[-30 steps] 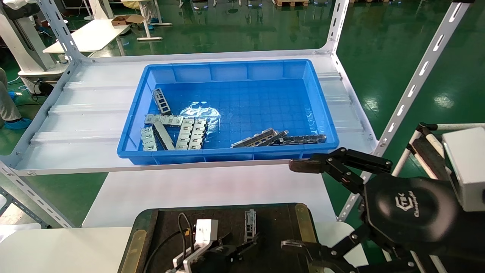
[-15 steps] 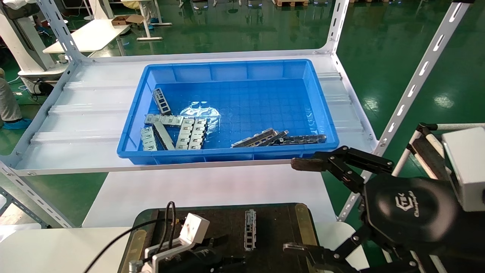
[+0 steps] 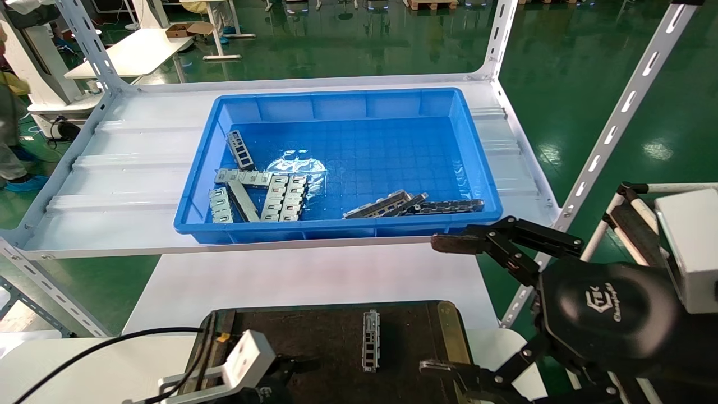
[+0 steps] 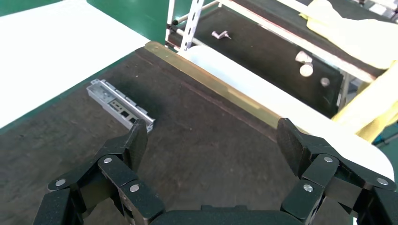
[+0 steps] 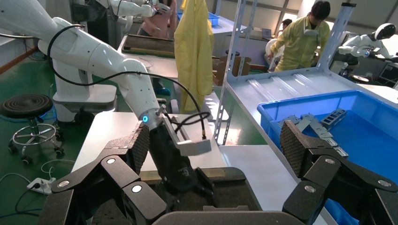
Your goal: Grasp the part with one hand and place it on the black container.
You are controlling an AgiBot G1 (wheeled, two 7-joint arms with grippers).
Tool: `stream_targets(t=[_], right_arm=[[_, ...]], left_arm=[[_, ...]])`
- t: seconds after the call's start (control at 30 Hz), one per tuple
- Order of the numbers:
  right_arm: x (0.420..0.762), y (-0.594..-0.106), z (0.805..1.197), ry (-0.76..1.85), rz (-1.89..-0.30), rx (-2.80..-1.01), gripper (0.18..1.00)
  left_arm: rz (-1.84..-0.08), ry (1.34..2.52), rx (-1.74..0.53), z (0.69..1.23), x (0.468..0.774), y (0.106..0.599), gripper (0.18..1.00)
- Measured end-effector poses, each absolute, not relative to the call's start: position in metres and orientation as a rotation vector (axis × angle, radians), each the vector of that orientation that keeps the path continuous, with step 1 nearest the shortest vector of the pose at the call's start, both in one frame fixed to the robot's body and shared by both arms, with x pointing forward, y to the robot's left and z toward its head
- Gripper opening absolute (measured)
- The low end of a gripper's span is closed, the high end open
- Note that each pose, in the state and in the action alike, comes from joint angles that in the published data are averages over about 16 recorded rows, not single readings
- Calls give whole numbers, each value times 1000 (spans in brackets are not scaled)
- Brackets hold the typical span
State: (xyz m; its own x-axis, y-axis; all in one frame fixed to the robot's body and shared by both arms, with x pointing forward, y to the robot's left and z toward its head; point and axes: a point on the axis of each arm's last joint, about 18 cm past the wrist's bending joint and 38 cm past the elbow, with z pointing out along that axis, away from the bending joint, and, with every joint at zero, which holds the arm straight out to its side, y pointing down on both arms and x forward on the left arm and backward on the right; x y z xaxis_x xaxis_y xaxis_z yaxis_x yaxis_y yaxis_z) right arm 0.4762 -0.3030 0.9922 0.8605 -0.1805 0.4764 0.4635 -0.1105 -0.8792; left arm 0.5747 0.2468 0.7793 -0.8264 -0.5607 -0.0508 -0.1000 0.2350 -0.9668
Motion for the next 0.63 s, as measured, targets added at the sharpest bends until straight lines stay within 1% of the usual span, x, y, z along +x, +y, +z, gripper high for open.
stream_targets(t=[0.33,0.63], right_arm=[[476,-303,992,-227,-553,-1593,1001],[476,-303,992,-227,-553,-1593,1001]], left_arm=[[-1574,2151,-471,790,555,286,1001],[-1562,2157,-428,799,545,299,1001]])
